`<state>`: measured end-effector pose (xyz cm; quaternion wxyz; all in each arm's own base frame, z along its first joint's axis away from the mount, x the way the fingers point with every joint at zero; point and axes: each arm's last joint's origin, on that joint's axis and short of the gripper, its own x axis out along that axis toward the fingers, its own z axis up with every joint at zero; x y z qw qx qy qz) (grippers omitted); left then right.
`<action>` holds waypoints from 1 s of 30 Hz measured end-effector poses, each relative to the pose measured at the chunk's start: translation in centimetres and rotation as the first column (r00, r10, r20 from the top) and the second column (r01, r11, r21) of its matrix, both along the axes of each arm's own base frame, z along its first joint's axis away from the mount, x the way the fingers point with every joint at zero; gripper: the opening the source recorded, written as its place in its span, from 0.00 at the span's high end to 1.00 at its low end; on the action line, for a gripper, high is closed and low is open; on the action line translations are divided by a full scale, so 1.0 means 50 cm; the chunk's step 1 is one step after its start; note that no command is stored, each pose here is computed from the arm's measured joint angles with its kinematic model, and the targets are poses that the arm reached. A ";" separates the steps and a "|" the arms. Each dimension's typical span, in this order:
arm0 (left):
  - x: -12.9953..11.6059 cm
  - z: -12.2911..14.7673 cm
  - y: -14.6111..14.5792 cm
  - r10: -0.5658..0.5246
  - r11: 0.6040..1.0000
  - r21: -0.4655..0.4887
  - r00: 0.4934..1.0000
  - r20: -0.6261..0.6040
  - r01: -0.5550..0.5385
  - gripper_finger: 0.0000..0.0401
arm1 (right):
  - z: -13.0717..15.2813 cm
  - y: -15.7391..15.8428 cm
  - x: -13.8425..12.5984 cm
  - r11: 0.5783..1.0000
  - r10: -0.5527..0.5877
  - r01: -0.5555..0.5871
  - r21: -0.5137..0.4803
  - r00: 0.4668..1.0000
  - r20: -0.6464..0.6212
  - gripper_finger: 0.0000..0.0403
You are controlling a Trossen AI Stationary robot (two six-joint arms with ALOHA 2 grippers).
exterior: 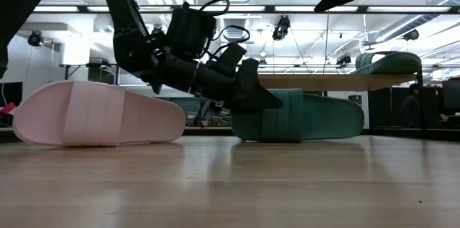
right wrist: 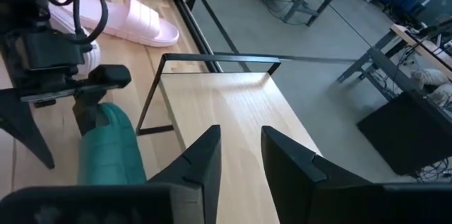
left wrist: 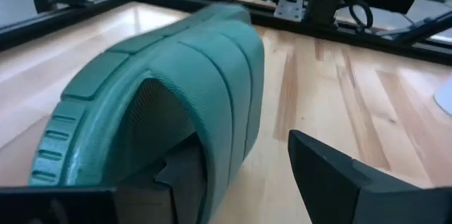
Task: Pick and place slides into the shelf
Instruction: Put the green slide on the shelf
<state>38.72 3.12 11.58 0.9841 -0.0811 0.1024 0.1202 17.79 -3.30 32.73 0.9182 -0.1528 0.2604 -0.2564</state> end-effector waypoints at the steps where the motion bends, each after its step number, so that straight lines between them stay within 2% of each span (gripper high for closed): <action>1: -0.001 -0.002 0.000 -0.002 1.000 -0.001 1.000 -0.006 0.002 0.55 | 0.000 0.000 0.000 1.000 0.000 0.000 0.000 1.000 -0.001 0.77; 6: -0.008 0.001 -0.001 -0.031 0.999 -0.013 0.999 -0.032 0.030 0.63 | -0.002 0.000 -0.001 1.000 -0.003 0.003 0.007 1.000 -0.010 0.79; 14: -0.002 0.014 -0.005 -0.119 0.992 -0.036 0.993 -0.020 0.118 0.97 | -0.003 0.000 -0.001 1.000 -0.007 0.008 0.015 1.000 -0.005 0.81; 22: -0.008 0.041 -0.012 -0.223 0.968 -0.107 0.974 0.028 0.225 0.99 | -0.002 0.000 -0.001 1.000 -0.008 0.008 0.015 1.000 -0.004 0.80; 25: -0.021 0.082 -0.016 -0.269 0.952 -0.131 0.961 0.064 0.275 1.00 | 0.005 0.000 -0.002 1.000 -0.002 0.002 0.001 1.000 -0.003 0.80; 30: -0.061 0.176 -0.019 -0.264 0.954 -0.129 0.963 0.057 0.270 1.00 | 0.040 0.010 -0.003 0.998 0.046 -0.045 -0.046 0.999 0.020 0.82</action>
